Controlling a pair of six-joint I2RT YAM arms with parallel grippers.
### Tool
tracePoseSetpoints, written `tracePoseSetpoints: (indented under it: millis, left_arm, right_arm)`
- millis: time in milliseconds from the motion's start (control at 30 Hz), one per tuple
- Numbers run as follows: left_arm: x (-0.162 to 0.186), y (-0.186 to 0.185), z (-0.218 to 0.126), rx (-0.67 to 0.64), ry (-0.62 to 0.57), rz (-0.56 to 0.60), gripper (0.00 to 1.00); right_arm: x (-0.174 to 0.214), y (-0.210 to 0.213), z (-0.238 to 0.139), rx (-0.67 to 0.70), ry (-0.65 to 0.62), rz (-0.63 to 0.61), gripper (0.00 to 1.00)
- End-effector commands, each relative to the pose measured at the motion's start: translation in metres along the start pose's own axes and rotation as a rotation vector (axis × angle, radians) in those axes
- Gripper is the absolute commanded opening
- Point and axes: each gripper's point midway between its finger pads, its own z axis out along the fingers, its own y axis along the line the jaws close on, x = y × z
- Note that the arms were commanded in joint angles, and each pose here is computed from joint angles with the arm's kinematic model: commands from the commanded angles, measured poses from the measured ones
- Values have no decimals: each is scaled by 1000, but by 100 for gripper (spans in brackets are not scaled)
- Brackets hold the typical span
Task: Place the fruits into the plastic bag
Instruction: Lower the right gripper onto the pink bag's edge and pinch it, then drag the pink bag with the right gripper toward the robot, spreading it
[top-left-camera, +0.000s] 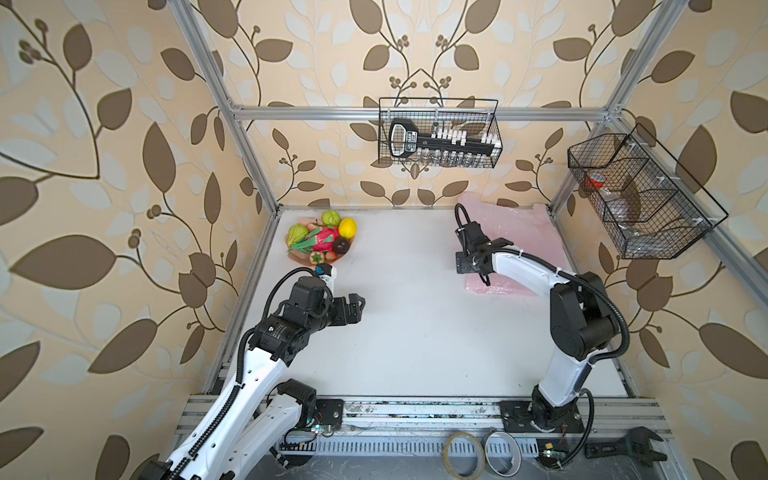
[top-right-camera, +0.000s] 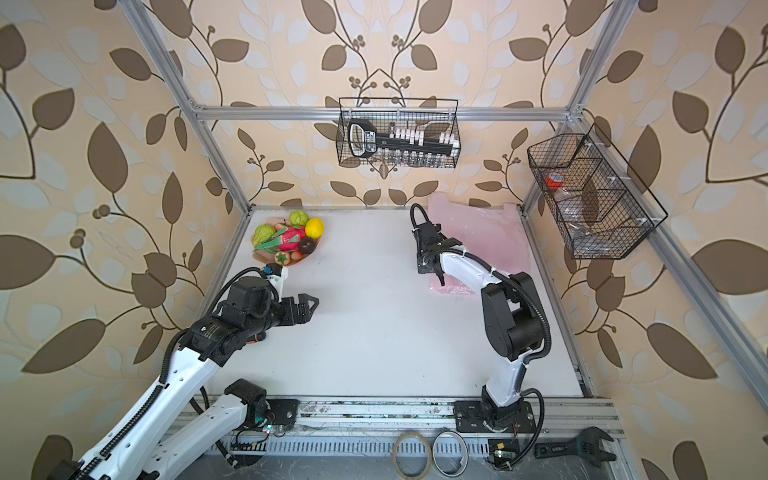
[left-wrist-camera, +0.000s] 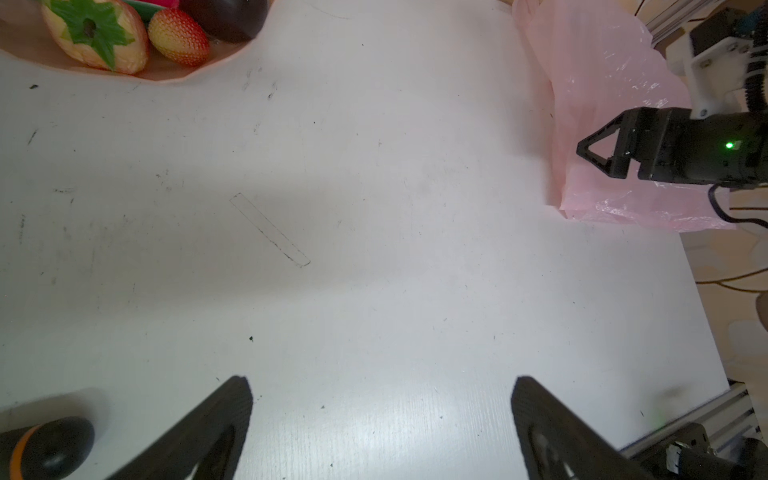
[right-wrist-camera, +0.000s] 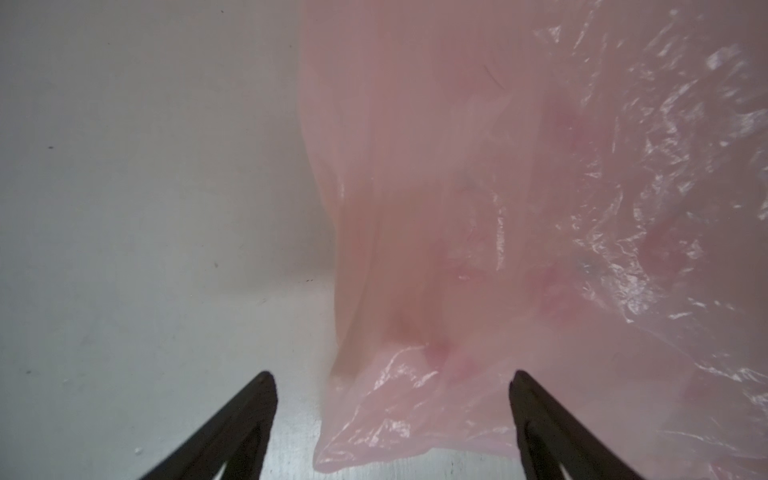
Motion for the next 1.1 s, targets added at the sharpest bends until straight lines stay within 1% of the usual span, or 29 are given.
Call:
tracePoseSetpoints:
  millis: [0,100,167,267,400,500,567,700,867,967,1067]
  left_arm:
    - [-6,-15,-11,57,-5,-10,99]
    - [-4,-15,-10,58,1,-19,99]
    - [-4,-15,-10,60,3,-21,99]
    - [-4,-15,-8,57,6,-19,99]
    - [-4,-12,-4,39,15,-22,99]
    - [-4,-5,-1,0,17,-35,99]
    - [-6,-2,0,-19,14,-36,99]
    - [-11,1,-2,-44,-5,-40,99]
    - [-16,1,-5,-57,-8,-92,99]
    - [-19,3,-5,-87,0,-137,99]
    - [-27,2,-7,-97,-8,-173,99]
  right_arm:
    - [-16,4,4,32,-39,-33,83]
    - [-13,4,14,43,-26,-22,77]
    - [-13,2,17,64,-27,-26,69]
    - [-11,1,16,86,-37,-50,54]
    - [-3,-3,18,106,-34,-72,27]
    - [3,-6,20,112,-23,-80,8]
    - [5,-6,17,111,-28,-86,0]
    - [4,-1,3,93,-70,-120,0]
    - [11,11,-21,62,-122,-197,0]
    - [16,27,-43,6,-181,-275,0]
    - [31,50,-66,-55,-243,-403,0]
